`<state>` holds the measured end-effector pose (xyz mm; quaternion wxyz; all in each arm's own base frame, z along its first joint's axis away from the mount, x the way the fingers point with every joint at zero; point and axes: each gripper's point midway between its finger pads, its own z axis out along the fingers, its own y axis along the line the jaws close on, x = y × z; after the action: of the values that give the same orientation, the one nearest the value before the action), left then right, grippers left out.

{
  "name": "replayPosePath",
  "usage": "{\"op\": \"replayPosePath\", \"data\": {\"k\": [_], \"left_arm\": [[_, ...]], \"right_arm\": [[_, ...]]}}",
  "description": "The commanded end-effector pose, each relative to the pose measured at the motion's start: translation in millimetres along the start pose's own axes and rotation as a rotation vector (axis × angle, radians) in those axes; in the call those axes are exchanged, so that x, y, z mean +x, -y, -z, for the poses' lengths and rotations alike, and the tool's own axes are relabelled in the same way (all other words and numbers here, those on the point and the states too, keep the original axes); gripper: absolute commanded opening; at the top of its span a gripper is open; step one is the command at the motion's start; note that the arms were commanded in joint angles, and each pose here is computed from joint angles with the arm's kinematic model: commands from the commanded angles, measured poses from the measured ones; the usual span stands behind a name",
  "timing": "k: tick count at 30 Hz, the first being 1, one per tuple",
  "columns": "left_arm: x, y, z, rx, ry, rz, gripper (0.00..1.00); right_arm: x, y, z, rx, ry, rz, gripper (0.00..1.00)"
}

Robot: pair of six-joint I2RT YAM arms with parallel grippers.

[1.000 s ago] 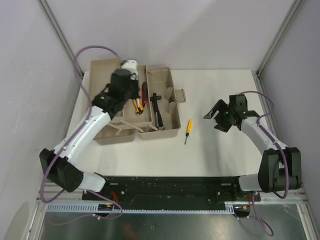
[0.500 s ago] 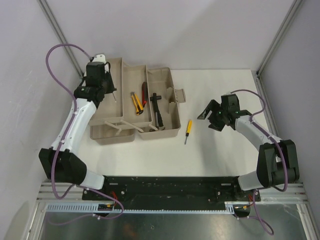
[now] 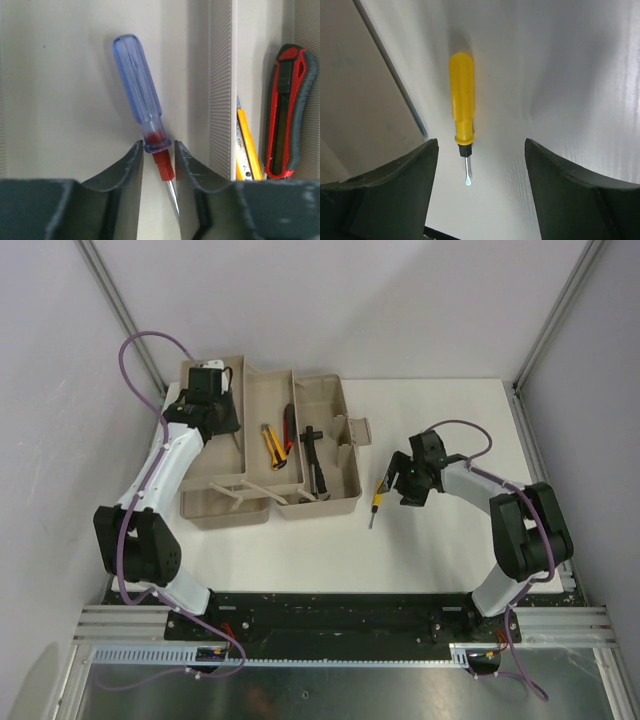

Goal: Pack the tool kit

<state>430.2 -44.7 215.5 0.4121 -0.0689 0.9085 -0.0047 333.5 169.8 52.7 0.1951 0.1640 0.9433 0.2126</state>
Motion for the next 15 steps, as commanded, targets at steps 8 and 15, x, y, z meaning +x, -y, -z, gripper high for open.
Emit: {"op": "replayPosePath", "data": {"k": [8, 15], "left_arm": [[-40, -14, 36, -0.072, 0.122, 0.066, 0.62], [-75, -16, 84, -0.052, 0.260, 0.119, 0.79]], "right_arm": [[-20, -15, -22, 0.182, 0.117, 0.142, 0.67], [-25, -30, -33, 0.210, 0.147, 0.166, 0.60]]}}
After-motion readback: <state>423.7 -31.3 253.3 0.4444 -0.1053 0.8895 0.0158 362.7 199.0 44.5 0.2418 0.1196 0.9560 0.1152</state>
